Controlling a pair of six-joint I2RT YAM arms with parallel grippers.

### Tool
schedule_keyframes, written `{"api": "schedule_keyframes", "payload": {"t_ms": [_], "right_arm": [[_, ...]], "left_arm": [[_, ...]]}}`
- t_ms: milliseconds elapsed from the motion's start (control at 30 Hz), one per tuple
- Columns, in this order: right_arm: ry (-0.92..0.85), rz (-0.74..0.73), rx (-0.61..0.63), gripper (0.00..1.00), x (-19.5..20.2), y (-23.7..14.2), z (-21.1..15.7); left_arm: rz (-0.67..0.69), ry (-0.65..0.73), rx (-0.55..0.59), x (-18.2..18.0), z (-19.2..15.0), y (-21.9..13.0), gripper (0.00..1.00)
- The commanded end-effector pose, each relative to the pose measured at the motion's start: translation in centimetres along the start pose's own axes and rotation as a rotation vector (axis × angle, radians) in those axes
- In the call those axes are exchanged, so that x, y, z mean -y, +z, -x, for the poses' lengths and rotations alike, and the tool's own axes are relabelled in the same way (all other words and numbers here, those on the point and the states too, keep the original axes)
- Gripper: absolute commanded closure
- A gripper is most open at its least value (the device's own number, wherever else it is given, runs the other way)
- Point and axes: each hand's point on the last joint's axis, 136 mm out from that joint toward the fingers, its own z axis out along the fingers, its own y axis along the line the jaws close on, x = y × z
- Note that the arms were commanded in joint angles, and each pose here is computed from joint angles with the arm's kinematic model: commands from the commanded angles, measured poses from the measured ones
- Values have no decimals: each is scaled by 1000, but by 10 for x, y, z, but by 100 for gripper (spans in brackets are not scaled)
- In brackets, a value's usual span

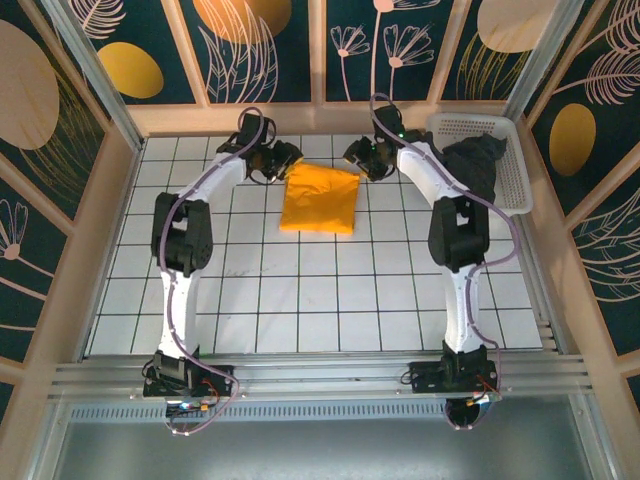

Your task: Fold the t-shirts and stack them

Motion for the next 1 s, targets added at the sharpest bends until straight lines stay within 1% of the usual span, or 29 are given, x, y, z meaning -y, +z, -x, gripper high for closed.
{"api": "schedule_keyframes", "payload": {"t_ms": [0, 67, 167, 267, 367, 400, 433, 500, 567, 667, 867, 967], "right_arm": [[-116, 73, 43, 37, -30, -32, 24], [-130, 60, 63, 37, -26, -47, 28], [-134, 40, 79, 37, -14, -66, 13], [-118, 68, 105, 38, -6, -93, -14], [-94, 97, 121, 38, 10, -115, -56], [-78, 111, 126, 38, 16, -122, -70], [-57, 130, 140, 38, 21, -132, -81], [-10, 156, 141, 38, 35, -143, -103], [33, 178, 141, 38, 47, -153, -118], [69, 189, 134, 38, 57, -161, -131], [79, 191, 136, 39, 55, -171, -130], [80, 198, 143, 39, 51, -175, -127]], "left_arm": [[28, 29, 60, 18, 17, -24, 43], [18, 32, 83, 24, 14, -38, 42], [-25, -1, 85, 21, -14, -61, 43], [-72, -62, 9, 6, -73, -71, 44], [-104, -127, -64, -9, -131, -73, 44], [-109, -166, -84, -19, -149, -70, 42], [-126, -191, -97, -20, -164, -68, 39], [-150, -228, -110, -21, -181, -61, 34], [-162, -253, -122, -18, -191, -50, 31], [-149, -291, -129, -19, -196, -29, 30], [-108, -374, -79, -37, -186, 2, 31], [-91, -418, -72, -45, -184, 16, 34]]}}
